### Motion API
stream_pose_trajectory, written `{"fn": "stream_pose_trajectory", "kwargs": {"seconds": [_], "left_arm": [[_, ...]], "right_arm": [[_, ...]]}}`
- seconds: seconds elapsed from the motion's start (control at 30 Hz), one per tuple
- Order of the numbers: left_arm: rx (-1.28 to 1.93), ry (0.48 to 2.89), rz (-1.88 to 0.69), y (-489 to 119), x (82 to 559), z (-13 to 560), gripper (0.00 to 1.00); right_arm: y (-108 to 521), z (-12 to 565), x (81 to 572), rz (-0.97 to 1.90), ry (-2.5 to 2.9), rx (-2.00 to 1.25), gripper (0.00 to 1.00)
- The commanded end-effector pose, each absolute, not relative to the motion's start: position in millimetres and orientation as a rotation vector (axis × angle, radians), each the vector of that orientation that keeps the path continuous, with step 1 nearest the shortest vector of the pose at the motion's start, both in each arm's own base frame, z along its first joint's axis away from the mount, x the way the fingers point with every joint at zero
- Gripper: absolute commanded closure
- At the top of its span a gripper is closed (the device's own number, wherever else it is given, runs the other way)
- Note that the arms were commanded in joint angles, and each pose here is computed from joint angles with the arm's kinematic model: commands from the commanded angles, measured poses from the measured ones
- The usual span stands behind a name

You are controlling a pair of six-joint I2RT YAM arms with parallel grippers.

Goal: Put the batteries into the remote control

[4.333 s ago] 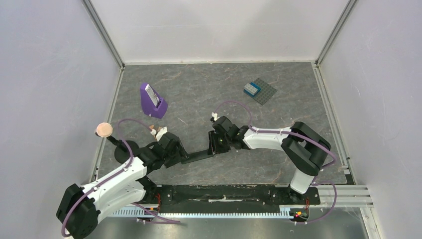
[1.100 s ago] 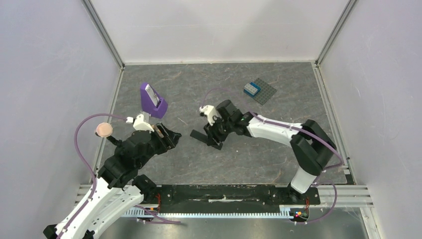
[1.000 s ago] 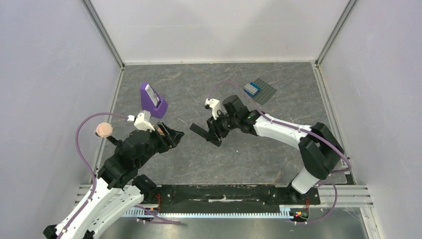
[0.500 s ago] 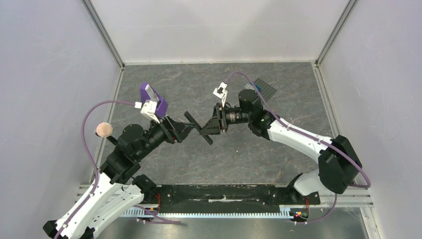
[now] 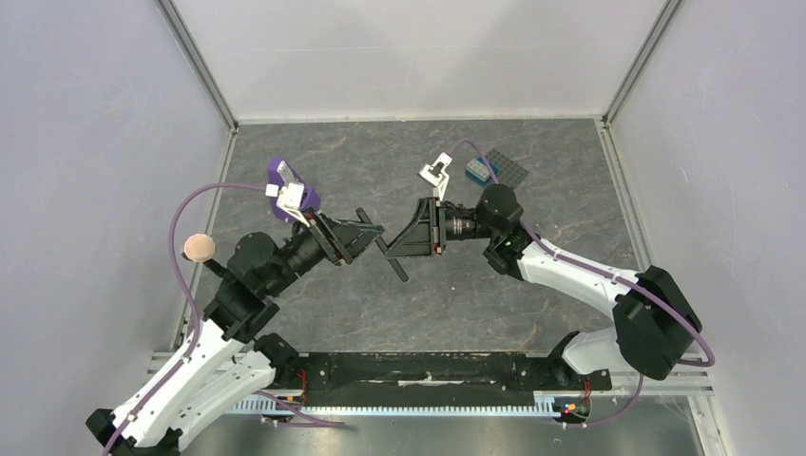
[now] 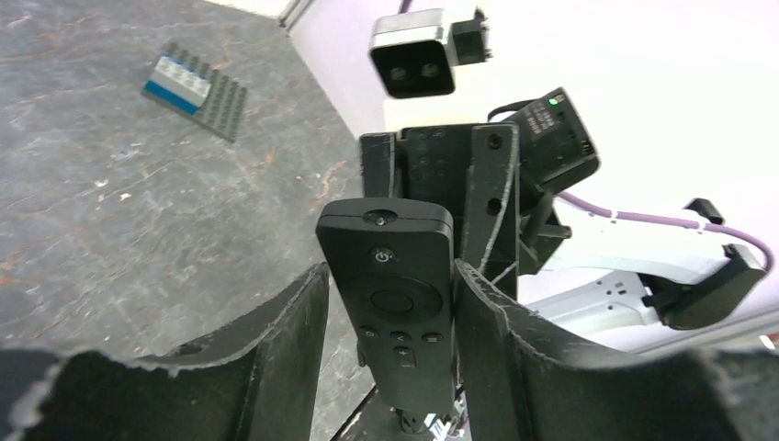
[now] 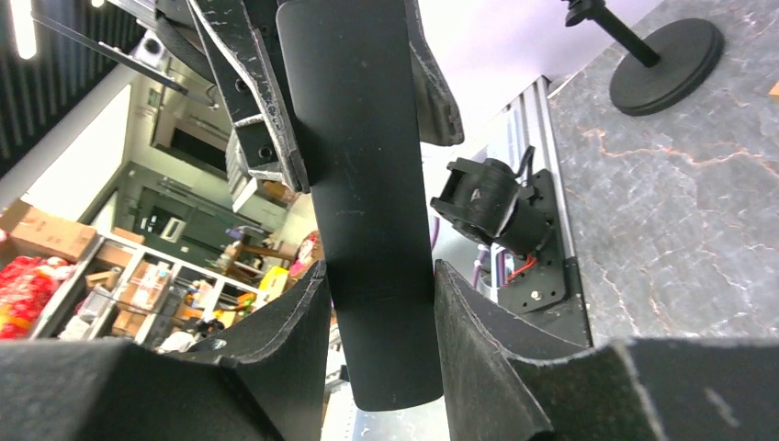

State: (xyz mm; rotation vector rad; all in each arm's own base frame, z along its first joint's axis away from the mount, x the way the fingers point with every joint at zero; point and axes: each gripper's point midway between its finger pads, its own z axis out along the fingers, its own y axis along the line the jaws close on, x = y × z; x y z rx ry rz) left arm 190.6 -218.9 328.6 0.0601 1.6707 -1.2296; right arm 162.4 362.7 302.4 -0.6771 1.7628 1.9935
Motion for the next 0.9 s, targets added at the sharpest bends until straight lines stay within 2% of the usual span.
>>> {"fn": "stream_pose_trajectory", "kwargs": {"seconds": [0.0,0.1,0.17,0.2,0.27,0.3,0.37,0.47,0.57,0.73,0.87], "left_arm": [[0.040,1.562,-1.362,-226.3,186.7,350.6,0.47],[0.030,1.583,-1.374,-228.1,186.7,343.4,0.57],[0.028,1.593,-1.380,-229.2,186.5,340.0,0.67],[0.025,1.596,-1.380,-229.1,186.8,338.5,0.78],[0.020,1.606,-1.375,-229.1,187.6,335.7,0.93],[0.013,1.615,-1.366,-228.4,188.4,333.9,0.98],[-0.016,1.664,-1.313,-224.8,193.9,323.6,0.98],[-0.088,1.810,-1.127,-209.4,207.1,291.1,0.98],[-0.186,1.951,-0.891,-185.1,220.4,255.8,0.98],[-0.279,2.170,-0.576,-160.7,233.0,196.0,0.98],[-0.262,2.301,-0.442,-165.6,246.0,156.5,0.98]], "right_arm": [[354.6,327.4,150.1,2.113,1.640,-0.680,0.69],[353.9,328.4,148.8,2.149,1.627,-0.659,0.69],[355.1,326.2,151.2,2.147,1.641,-0.640,0.69],[355.8,325.1,152.3,2.144,1.649,-0.634,0.68],[357.6,320.7,155.3,2.133,1.678,-0.617,0.61],[358.0,318.7,157.2,2.118,1.685,-0.610,0.55],[359.2,309.7,165.4,2.046,1.716,-0.573,0.33],[356.9,280.6,190.8,1.806,1.849,-0.506,0.18],[338.3,242.5,225.5,1.450,2.008,-0.403,0.14],[277.4,191.3,252.3,0.988,2.160,-0.200,0.12],[250.6,169.8,246.2,0.849,2.213,-0.159,0.12]]}}
